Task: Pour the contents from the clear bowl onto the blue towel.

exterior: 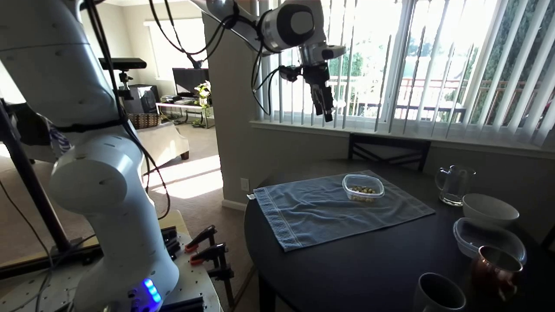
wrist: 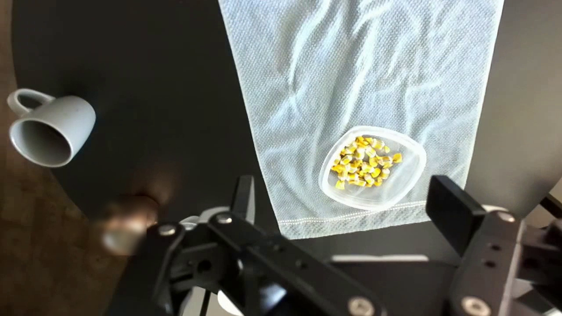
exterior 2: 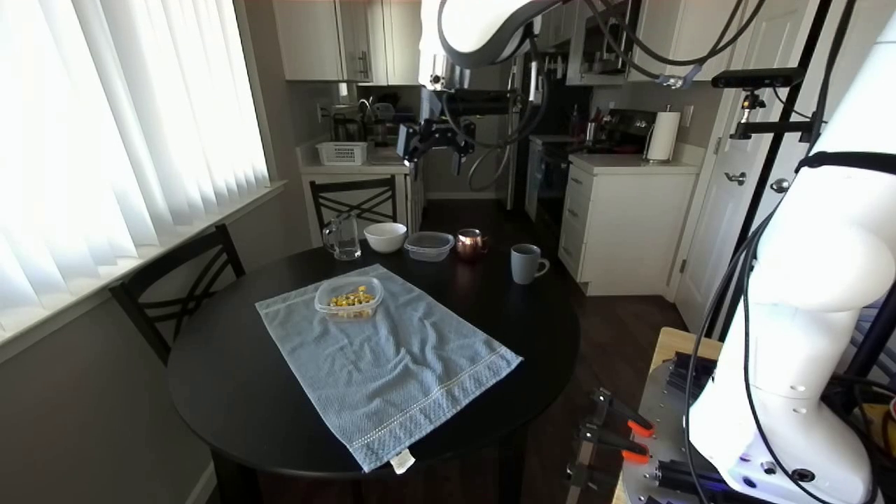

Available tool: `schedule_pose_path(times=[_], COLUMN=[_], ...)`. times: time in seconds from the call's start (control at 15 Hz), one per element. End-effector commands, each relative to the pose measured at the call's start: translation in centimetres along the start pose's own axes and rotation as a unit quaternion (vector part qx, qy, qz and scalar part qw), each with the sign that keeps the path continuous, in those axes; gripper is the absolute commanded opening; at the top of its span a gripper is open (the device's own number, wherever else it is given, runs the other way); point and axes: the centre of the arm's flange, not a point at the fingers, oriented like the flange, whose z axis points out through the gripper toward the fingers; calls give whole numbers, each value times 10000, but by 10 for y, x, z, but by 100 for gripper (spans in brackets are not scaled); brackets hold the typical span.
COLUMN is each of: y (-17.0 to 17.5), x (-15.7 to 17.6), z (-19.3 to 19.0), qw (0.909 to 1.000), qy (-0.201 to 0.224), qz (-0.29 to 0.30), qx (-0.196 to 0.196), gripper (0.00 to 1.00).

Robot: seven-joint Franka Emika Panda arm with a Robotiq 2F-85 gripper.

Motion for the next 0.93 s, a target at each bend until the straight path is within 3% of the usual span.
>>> schedule_pose_path(times=[0.0,0.27,0.4,0.53,0.87], y=[-81,-146,-162,-160,-91], x=[25,26,29,39,101], z=[36,98,129,158,201], qw=[9952,9793,9700,9613,9320], qy=[-455,-1326,-1746,-2046,-2289], qz=[724,1327,1520,1746,2808], qx=[-483,-760,-743,-600,-139], gripper=[100,100,100,100,100])
